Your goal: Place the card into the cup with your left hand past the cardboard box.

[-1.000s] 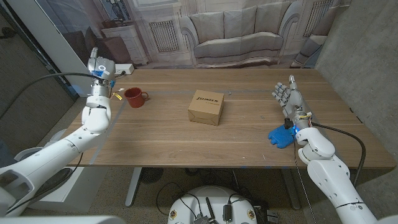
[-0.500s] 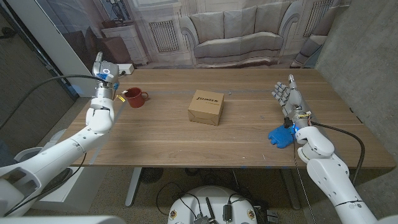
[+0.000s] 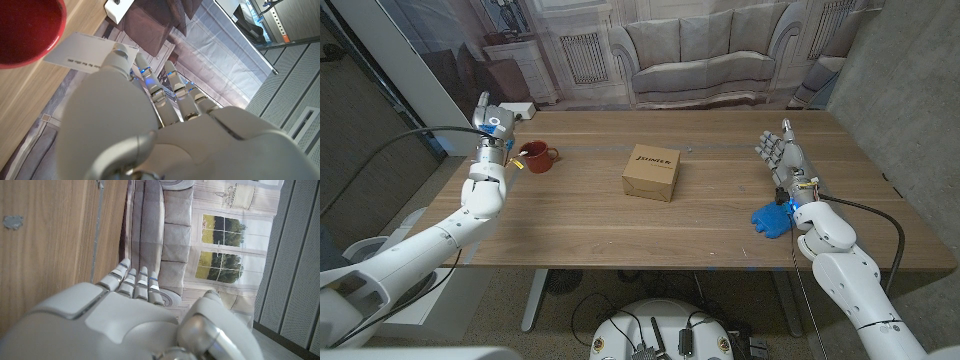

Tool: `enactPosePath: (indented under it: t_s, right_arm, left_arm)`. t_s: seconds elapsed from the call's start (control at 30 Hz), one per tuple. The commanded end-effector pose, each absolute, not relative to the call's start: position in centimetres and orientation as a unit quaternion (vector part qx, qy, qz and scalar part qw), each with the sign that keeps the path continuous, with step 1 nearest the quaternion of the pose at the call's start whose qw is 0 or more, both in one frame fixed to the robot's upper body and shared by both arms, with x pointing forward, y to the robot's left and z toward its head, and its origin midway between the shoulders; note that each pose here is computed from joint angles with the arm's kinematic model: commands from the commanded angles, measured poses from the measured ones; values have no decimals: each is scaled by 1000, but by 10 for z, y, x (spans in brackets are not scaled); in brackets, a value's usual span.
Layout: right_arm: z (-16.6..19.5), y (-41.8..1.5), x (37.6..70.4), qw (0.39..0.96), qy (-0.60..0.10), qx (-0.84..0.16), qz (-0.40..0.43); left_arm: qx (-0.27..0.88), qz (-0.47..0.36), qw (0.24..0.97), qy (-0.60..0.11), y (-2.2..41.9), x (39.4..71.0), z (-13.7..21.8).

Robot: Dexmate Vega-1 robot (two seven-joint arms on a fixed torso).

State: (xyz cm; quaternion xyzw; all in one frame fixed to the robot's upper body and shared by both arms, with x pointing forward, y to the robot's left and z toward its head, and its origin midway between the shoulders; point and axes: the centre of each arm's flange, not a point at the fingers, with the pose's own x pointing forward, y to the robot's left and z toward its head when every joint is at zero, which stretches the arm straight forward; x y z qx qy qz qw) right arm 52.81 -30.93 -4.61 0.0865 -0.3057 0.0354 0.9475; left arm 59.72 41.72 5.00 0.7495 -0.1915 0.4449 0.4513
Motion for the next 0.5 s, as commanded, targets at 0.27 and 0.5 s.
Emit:
enactPosePath:
  t_s: [0.27,0.5]
  right_arm:
    - [-46,-311,522,948,-305,83,34]
    - [-47,-312,519,948,-304,86,31]
  left_arm:
    - [755,426,458,-197,404,611,42]
    - [758,421,459,-192,404,615,38]
